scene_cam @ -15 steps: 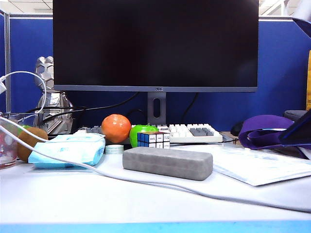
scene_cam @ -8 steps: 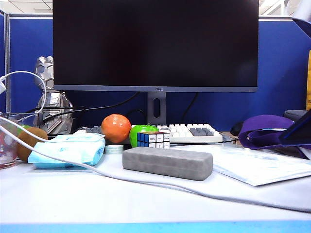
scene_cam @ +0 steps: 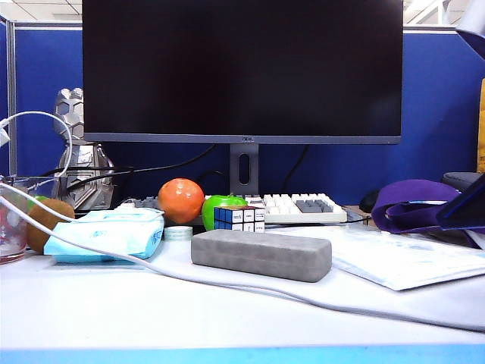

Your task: Pick up the glasses, fold the temples of the glasses, place the glasses into the glasses case, and finally close the glasses case.

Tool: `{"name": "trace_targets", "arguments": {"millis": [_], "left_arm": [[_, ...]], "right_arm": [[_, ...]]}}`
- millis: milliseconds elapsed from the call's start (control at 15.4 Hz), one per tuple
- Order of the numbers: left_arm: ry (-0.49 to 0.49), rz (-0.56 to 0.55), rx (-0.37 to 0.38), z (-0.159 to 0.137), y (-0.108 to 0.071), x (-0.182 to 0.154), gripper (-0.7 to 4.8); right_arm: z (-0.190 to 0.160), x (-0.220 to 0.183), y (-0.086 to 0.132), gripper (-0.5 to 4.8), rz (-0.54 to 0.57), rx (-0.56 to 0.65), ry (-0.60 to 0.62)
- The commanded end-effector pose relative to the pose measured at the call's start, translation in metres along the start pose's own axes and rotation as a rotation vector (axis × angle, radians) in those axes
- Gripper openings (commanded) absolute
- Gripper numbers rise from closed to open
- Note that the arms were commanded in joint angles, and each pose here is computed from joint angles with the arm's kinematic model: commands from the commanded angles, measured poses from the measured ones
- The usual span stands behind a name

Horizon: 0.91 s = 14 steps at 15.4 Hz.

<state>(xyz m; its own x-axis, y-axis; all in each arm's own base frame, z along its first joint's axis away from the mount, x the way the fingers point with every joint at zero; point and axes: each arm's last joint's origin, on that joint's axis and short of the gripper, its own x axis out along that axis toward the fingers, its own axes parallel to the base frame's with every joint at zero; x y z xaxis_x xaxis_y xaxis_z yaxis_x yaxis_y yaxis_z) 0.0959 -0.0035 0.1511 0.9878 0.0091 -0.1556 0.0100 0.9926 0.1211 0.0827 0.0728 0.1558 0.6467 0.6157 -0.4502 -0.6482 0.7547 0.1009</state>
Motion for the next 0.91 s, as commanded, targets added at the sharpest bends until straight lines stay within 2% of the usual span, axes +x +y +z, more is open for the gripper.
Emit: {"name": "trace_targets", "arguments": {"millis": [65,455,650,715,910], "left_arm": [[0.014,0.001,0.0,-0.002,0.0,0.0,-0.05],[0.014,0.001,0.0,-0.002,0.0,0.0,-0.05],[0.015,0.001,0.001,-0.002,0.0,0.0,-0.05],[0.015,0.001,0.001,-0.002,0.0,0.0,-0.05],[0.015,0.001,0.001,-0.002,0.0,0.0,-0.05]], "right_arm": [[0.002,-0.001,0.0,0.13,0.001,0.004,-0.016],[0.004,-0.004,-0.002,0.13,-0.012,0.01,-0.045],[0.009,-0.015,-0.024,0.13,-0.252,0.093,-0.156],[0.011,-0.02,-0.033,0.13,-0.376,0.12,-0.197],[0.003,-0.022,-0.044,0.13,-0.48,0.106,-0.283]]}}
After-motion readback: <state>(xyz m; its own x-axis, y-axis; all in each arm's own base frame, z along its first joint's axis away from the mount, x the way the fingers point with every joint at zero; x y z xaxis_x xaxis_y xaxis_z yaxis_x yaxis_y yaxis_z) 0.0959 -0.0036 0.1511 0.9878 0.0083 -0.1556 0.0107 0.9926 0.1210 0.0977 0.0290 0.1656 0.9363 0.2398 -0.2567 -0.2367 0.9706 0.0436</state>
